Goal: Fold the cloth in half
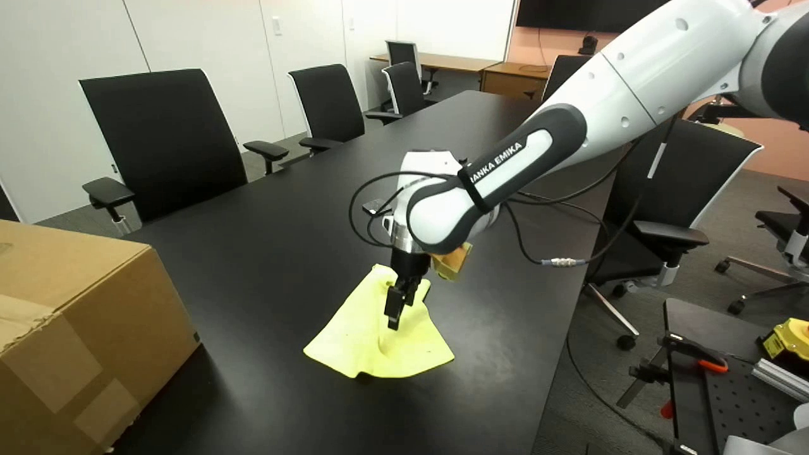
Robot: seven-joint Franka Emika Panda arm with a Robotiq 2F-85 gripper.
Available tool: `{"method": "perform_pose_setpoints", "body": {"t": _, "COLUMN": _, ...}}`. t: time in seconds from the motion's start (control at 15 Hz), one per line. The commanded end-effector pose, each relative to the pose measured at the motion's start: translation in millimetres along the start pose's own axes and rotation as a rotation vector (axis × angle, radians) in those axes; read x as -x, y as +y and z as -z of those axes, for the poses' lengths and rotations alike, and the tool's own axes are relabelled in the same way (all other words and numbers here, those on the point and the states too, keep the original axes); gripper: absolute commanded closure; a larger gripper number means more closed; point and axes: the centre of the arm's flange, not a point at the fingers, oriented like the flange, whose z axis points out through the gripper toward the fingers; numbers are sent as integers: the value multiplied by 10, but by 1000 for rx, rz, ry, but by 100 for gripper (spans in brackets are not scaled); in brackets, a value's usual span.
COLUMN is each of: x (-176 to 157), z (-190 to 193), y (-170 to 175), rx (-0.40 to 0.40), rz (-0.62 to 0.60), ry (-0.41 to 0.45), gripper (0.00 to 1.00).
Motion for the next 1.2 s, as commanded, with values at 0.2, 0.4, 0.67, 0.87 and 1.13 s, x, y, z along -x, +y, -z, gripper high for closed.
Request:
{"method": "perform_pose_setpoints", "body": {"t": 0.2, "x": 1035, "z": -397, "y": -1085, "rx": 28, "rz": 66, "ry": 11, "gripper": 0}}
{"method": "perform_pose_setpoints", "body": {"t": 0.4, "x": 1346, "z": -490, "y": -1291, "rx": 65, "rz": 81, "ry": 4, "gripper": 0}}
{"method": "perform_pose_setpoints", "body": {"t": 0.67, "x": 1562, "z": -439, "y": -1355, "rx": 135, "rz": 89, "ry": 34, "gripper": 0}}
{"method": "perform_pose_setpoints", "body": {"t": 0.87, "x": 1548, "z": -363, "y": -1301, "rx": 189, "rz": 81, "ry": 75, "gripper": 0}}
{"method": "perform_pose_setpoints", "body": {"t": 1.13, "x": 1419, "z": -433, "y": -1149, "rx": 252, "rz": 46, "ry": 80, "gripper": 0}}
